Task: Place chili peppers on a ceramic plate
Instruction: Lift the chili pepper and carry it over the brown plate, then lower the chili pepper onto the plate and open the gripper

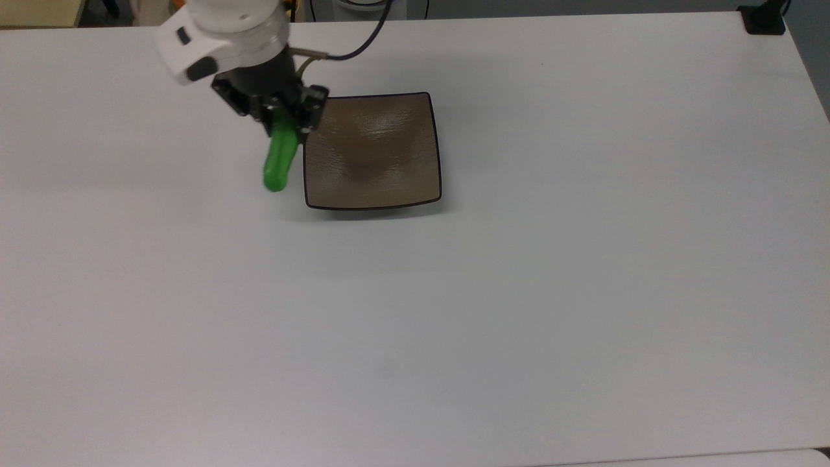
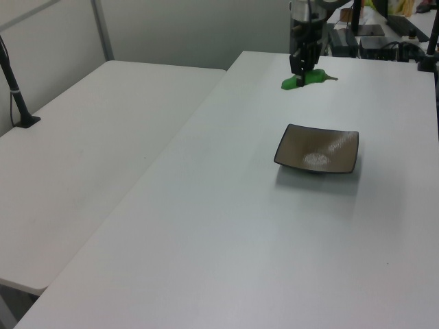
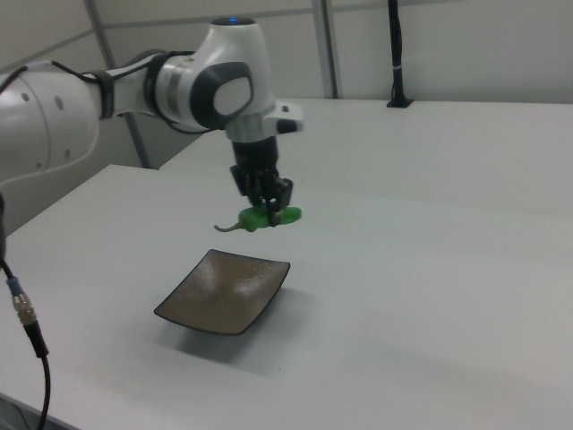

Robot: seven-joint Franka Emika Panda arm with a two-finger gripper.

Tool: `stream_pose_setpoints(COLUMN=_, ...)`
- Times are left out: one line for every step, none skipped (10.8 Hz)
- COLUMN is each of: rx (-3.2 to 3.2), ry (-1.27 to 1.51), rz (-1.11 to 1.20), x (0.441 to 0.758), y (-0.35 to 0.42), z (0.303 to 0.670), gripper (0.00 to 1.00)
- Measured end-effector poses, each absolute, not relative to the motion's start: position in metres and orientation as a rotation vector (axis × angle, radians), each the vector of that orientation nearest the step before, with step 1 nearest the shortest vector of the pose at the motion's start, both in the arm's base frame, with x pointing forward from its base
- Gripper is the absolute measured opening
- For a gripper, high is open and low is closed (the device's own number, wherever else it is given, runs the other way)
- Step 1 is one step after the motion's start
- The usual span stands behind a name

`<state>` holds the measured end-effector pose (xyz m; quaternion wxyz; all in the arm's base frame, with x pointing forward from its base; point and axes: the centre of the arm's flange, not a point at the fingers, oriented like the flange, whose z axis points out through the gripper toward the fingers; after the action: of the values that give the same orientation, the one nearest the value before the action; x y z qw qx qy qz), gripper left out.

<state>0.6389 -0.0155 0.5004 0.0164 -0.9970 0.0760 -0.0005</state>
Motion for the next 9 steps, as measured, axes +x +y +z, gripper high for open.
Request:
stream_pose_setpoints(rx=-3.101, ry=0.156, rz=0.014, x=0.629, y=0.0, z=0.501, gripper=0.41)
stream_pose_setpoints(rx=-3.104, ry=0.069, rz=0.039, x=0.619, y=0.014, z=0.497, gripper=0.41)
stream_pose_setpoints(rx=-3.104, ry=-0.002, rz=0.065, x=0.613, y=0.025, z=0.49, gripper=0.41)
stream_pose_setpoints(rx=-3.104, ry=-0.054, rz=0.1, x=0.607, y=0.035, z=0.481, gripper=0.41)
stream_pose_setpoints(rx=-3.103, ry=-0.083, rz=0.135, x=0.603, y=0.043, z=0.47, gripper=0.41)
stream_pose_setpoints(rx=-3.101, ry=-0.11, rz=0.177, x=0.598, y=0.052, z=0.458, gripper=0.41)
stream_pose_setpoints(rx=-3.098, ry=-0.143, rz=0.22, x=0.592, y=0.062, z=0.445, gripper=0.41)
stream_pose_setpoints(rx=-3.094, ry=-0.175, rz=0.267, x=0.585, y=0.072, z=0.431, gripper=0.41)
stream_pose_setpoints(rx=-3.099, ry=-0.2, rz=0.309, x=0.579, y=0.078, z=0.419, gripper=0.41)
